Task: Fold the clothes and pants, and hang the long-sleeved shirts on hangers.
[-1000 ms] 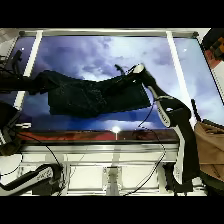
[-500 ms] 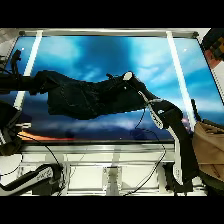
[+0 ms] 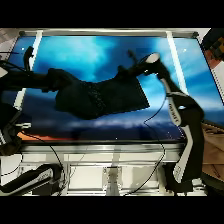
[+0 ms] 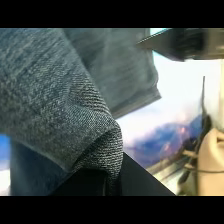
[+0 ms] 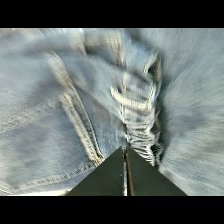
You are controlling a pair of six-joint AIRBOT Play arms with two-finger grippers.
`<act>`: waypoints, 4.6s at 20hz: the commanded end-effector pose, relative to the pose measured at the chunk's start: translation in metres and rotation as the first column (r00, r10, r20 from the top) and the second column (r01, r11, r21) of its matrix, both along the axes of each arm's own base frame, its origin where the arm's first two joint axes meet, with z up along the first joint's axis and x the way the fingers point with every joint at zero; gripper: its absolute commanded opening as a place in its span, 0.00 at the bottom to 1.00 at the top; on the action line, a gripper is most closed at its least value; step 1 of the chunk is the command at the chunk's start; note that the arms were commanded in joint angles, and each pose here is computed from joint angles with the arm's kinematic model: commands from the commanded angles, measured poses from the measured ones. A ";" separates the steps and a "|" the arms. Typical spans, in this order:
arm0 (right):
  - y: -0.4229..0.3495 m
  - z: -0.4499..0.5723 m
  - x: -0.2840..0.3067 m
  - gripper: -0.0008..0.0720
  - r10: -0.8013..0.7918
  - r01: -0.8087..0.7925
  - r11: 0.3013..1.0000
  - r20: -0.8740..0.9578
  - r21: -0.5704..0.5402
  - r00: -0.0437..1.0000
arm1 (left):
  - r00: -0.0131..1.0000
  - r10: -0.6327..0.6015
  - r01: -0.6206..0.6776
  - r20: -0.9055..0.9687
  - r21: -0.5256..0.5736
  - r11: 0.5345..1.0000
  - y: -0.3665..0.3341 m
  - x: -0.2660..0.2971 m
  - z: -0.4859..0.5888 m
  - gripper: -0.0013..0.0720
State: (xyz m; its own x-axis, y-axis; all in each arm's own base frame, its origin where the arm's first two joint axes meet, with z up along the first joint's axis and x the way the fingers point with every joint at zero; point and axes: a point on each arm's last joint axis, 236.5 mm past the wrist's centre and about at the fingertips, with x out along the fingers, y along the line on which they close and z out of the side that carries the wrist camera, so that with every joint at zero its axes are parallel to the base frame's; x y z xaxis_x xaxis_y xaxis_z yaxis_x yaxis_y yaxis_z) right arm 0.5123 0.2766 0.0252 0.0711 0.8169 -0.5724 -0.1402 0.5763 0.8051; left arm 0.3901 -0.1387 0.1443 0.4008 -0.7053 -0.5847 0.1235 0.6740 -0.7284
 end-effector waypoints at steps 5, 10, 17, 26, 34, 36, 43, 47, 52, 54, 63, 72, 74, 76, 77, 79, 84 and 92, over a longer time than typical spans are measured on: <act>-0.149 0.109 0.030 0.03 -0.231 0.239 0.971 0.203 -0.019 0.952 | 0.964 -0.004 0.051 0.266 -0.170 0.984 -0.153 0.042 0.068 0.04; -0.189 0.134 0.014 0.04 -0.253 0.265 0.964 0.215 -0.024 0.943 | 0.959 -0.064 0.123 0.278 -0.199 0.972 -0.278 0.055 0.031 0.05; -0.186 0.151 0.024 0.54 -0.296 0.295 0.955 0.247 0.042 0.923 | 0.970 0.085 -0.030 0.226 -0.237 0.971 -0.344 0.079 -0.056 0.58; -0.220 0.134 0.026 0.03 -0.322 0.328 0.945 0.244 0.019 0.915 | 0.912 0.056 0.001 0.406 -0.138 0.990 -0.219 0.119 0.042 0.05; -0.262 0.044 0.021 0.26 -0.385 0.384 0.923 0.006 0.021 0.923 | 0.799 0.028 -0.099 0.601 0.085 0.991 -0.027 0.041 0.192 0.05; -0.264 0.003 0.014 0.93 -0.369 0.365 0.926 -0.027 -0.100 0.929 | 0.783 0.026 -0.116 0.622 0.104 0.988 -0.008 0.014 0.211 0.05; -0.268 -0.077 -0.035 0.95 -0.355 0.300 0.929 -0.295 -0.216 0.887 | 0.778 0.000 -0.111 0.628 0.138 0.984 0.004 -0.021 0.224 0.05; -0.266 -0.109 -0.055 0.96 -0.343 0.263 0.932 -0.380 -0.248 0.859 | 0.780 -0.002 -0.096 0.625 0.123 0.988 0.000 -0.022 0.226 0.05; -0.242 -0.131 -0.060 0.96 -0.298 0.207 0.946 -0.419 -0.249 0.858 | 0.781 -0.002 -0.088 0.625 0.113 0.990 -0.002 -0.023 0.227 0.05; -0.227 -0.142 -0.066 0.96 -0.263 0.165 0.955 -0.449 -0.245 0.854 | 0.783 -0.007 -0.083 0.622 0.115 0.990 -0.003 -0.024 0.226 0.05; -0.164 -0.148 -0.085 0.22 -0.098 0.003 0.981 -0.481 -0.193 0.871 | 0.785 -0.009 -0.081 0.619 0.117 0.990 -0.003 -0.025 0.225 0.05; -0.263 -0.071 -0.072 0.03 -0.258 0.169 0.945 -0.321 -0.278 0.911 | 0.785 -0.009 -0.081 0.620 0.117 0.990 -0.003 -0.025 0.225 0.05; -0.327 -0.035 -0.077 0.03 -0.399 0.311 0.890 -0.238 -0.333 0.886 | 0.785 -0.009 -0.082 0.620 0.117 0.990 -0.003 -0.025 0.225 0.05; -0.391 -0.004 -0.094 0.02 -0.537 0.448 0.810 -0.170 -0.379 0.827 | 0.785 -0.009 -0.082 0.620 0.117 0.990 -0.003 -0.025 0.225 0.05; -0.422 0.006 -0.109 0.03 -0.593 0.496 0.763 -0.142 -0.414 0.793 | 0.785 -0.009 -0.082 0.620 0.117 0.990 -0.003 -0.025 0.225 0.05; -0.476 0.018 -0.144 0.02 -0.695 0.569 0.662 -0.116 -0.487 0.710 | 0.785 -0.009 -0.082 0.620 0.117 0.990 -0.003 -0.025 0.225 0.05; -0.565 0.039 -0.219 0.03 -0.844 0.637 0.448 -0.062 -0.627 0.533 | 0.785 -0.009 -0.082 0.620 0.117 0.990 -0.003 -0.025 0.225 0.05; -0.591 0.047 -0.242 0.86 -0.872 0.619 0.367 -0.026 -0.694 0.489 | 0.785 -0.009 -0.082 0.620 0.117 0.990 -0.003 -0.025 0.225 0.05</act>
State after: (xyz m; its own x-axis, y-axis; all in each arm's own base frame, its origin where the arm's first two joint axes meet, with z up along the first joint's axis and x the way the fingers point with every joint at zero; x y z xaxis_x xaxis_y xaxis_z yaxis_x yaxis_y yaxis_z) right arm 0.2812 -0.3022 0.0667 0.2159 0.1010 -0.9712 0.7634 0.6027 0.2323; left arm 0.3655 -0.1417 0.3695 0.7308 -0.6188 -0.2880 0.4898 0.7693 -0.4102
